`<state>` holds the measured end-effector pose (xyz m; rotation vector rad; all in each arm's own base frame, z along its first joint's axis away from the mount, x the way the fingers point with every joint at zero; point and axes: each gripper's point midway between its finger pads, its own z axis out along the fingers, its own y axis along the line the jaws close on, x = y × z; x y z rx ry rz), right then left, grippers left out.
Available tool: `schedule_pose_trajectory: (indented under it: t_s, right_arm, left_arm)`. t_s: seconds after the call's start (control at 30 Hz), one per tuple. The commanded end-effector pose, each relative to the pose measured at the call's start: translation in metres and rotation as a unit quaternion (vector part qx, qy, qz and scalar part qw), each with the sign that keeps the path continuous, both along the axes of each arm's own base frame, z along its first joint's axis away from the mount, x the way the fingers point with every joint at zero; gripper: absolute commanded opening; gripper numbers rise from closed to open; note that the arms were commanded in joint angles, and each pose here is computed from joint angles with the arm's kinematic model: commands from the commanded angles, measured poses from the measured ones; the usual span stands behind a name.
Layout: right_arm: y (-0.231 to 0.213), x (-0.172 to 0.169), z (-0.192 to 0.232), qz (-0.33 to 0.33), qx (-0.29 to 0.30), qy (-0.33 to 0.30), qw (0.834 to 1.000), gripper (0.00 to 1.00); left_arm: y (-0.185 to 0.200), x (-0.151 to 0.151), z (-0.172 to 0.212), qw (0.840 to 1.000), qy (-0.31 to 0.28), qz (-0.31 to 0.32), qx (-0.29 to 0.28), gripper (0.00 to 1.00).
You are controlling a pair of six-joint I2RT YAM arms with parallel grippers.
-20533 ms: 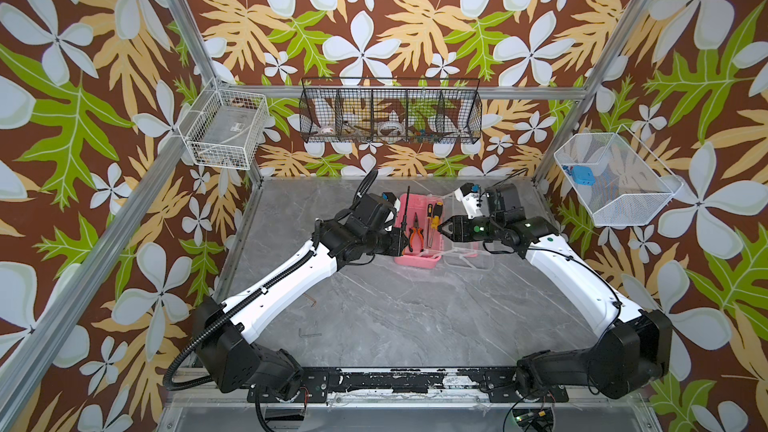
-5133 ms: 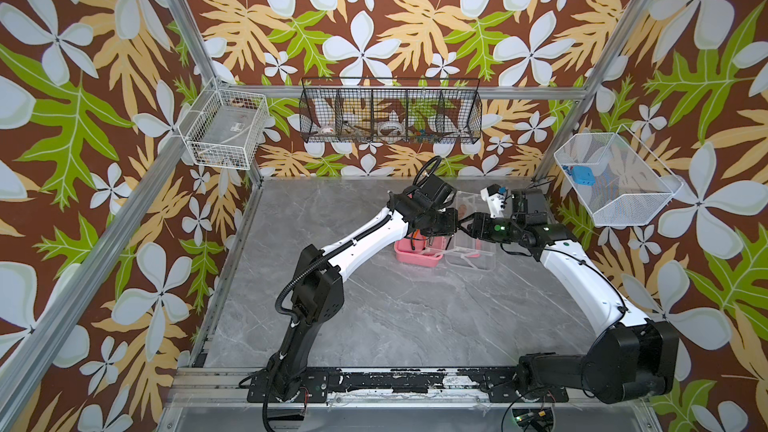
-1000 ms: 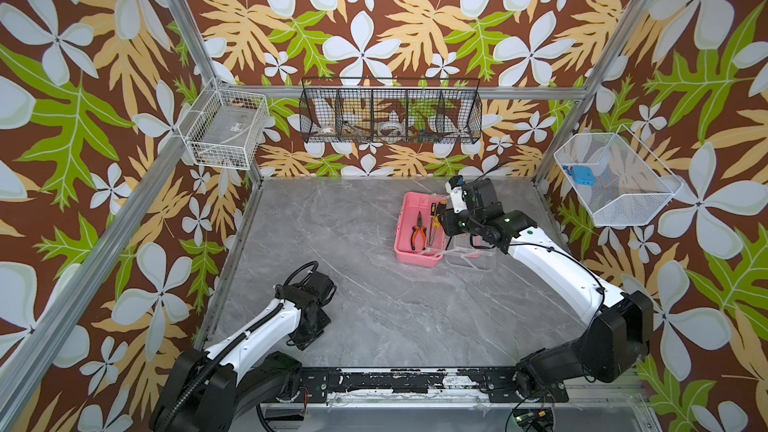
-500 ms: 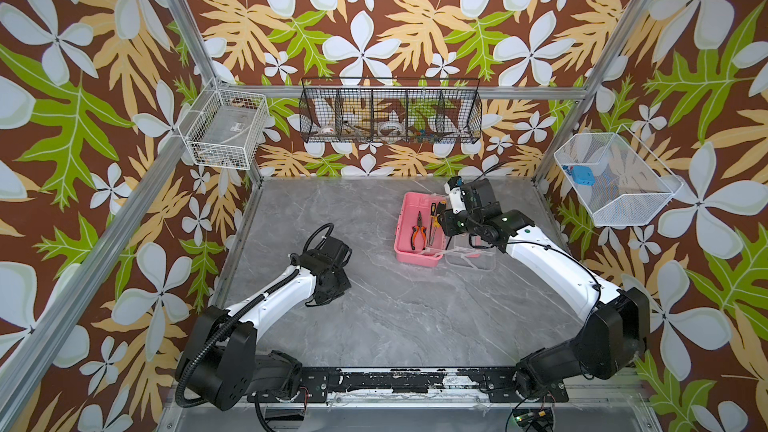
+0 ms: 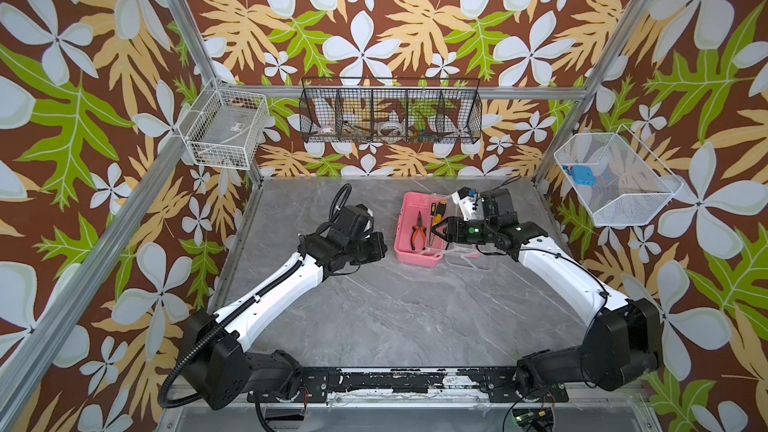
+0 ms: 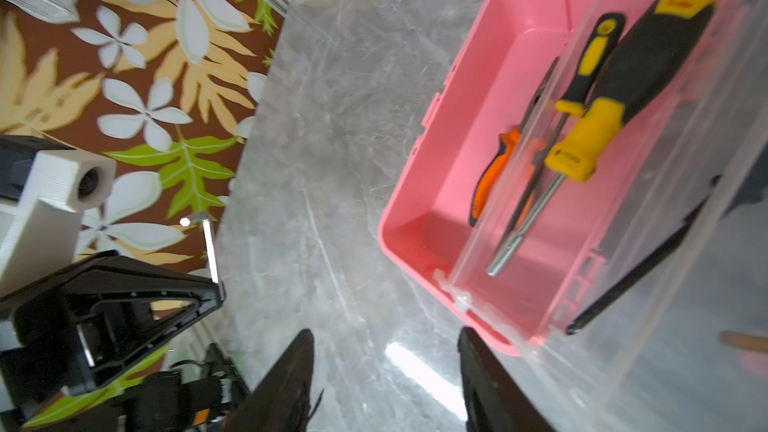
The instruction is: Pack the tool kit
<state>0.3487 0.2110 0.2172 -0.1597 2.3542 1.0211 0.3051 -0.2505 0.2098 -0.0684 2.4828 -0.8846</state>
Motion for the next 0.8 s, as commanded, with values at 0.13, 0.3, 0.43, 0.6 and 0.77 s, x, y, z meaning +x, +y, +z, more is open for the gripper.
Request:
schedule_pose_trajectory:
  t_s: [0.13, 0.3, 0.43, 0.6, 0.77]
  right_arm:
    - [0.039, -0.011, 0.044, 0.033, 0.022, -0.051, 0.998, 0.74]
    - [0.054, -0.009, 0.037, 0.04, -0.028, -0.061, 0.997, 0.76]
    - [0.067, -0.008, 0.031, 0.04, -0.059, -0.071, 0.995, 0.77]
    - [0.072, 0.0, 0.026, 0.032, -0.072, -0.073, 0.994, 0.66]
    - [0.075, 0.006, 0.024, 0.03, -0.073, -0.072, 0.994, 0.51]
  left_arm:
    - [-0.039, 0.0, 0.023, 0.997, -0.024, -0.063, -0.035, 0.0]
    - [-0.052, -0.005, 0.03, 0.995, -0.024, -0.08, -0.048, 0.0]
    - [-0.058, -0.006, 0.034, 0.994, -0.025, -0.087, -0.055, 0.0]
    - [-0.061, -0.008, 0.034, 0.994, -0.022, -0.092, -0.057, 0.0]
    - [-0.063, -0.008, 0.031, 0.994, -0.018, -0.095, -0.056, 0.0]
